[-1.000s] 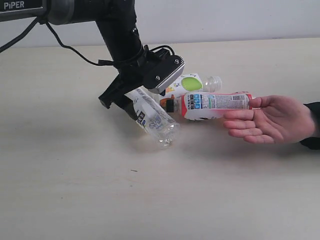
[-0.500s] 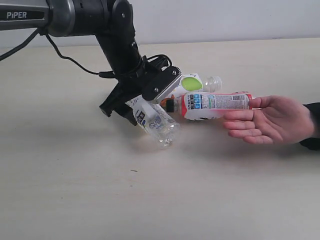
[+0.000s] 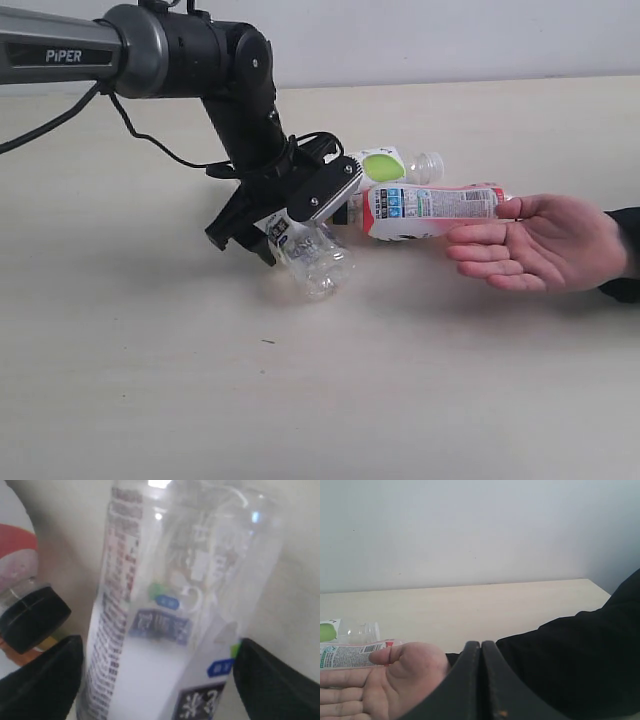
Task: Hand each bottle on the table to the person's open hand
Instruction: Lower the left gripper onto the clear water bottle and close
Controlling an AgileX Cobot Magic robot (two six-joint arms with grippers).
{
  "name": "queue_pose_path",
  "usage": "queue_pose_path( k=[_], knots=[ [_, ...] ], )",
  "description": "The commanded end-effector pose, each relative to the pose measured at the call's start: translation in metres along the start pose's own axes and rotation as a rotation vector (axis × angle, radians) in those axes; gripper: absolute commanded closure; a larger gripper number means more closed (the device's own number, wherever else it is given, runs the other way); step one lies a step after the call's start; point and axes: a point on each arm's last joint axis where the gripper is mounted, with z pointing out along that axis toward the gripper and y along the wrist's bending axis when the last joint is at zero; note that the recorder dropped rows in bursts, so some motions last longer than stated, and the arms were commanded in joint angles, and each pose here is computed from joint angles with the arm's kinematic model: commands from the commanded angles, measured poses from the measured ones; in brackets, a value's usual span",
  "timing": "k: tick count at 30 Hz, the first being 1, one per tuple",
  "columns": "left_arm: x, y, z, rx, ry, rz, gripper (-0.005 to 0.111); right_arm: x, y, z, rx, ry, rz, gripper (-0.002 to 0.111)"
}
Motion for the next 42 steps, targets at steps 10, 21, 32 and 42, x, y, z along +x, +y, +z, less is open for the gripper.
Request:
queue_pose_path(
  k=[10, 21, 32, 42],
  knots=[
    [0.001, 0.001, 0.005, -0.02, 0.008, 0.002, 0.035, 0.0, -0.001, 0.0, 0.009, -0.012, -0.012, 0.108],
    [-0.001, -0.003, 0.005, 0.03, -0.008, -0.002, 0.077, 0.0, -0.001, 0.0, 0.009, -0.012, -0.012, 0.108],
    [-0.002, -0.002, -0.01, 0.014, 0.003, -0.067, 0.107, 0.0, -0.001, 0.0, 0.009, -0.012, -0.012, 0.108],
    [-0.002, -0.004, -0.03, 0.018, 0.042, -0.12, 0.107, 0.0, -0.001, 0.0, 0.009, -0.012, -0.012, 0.108]
  ],
)
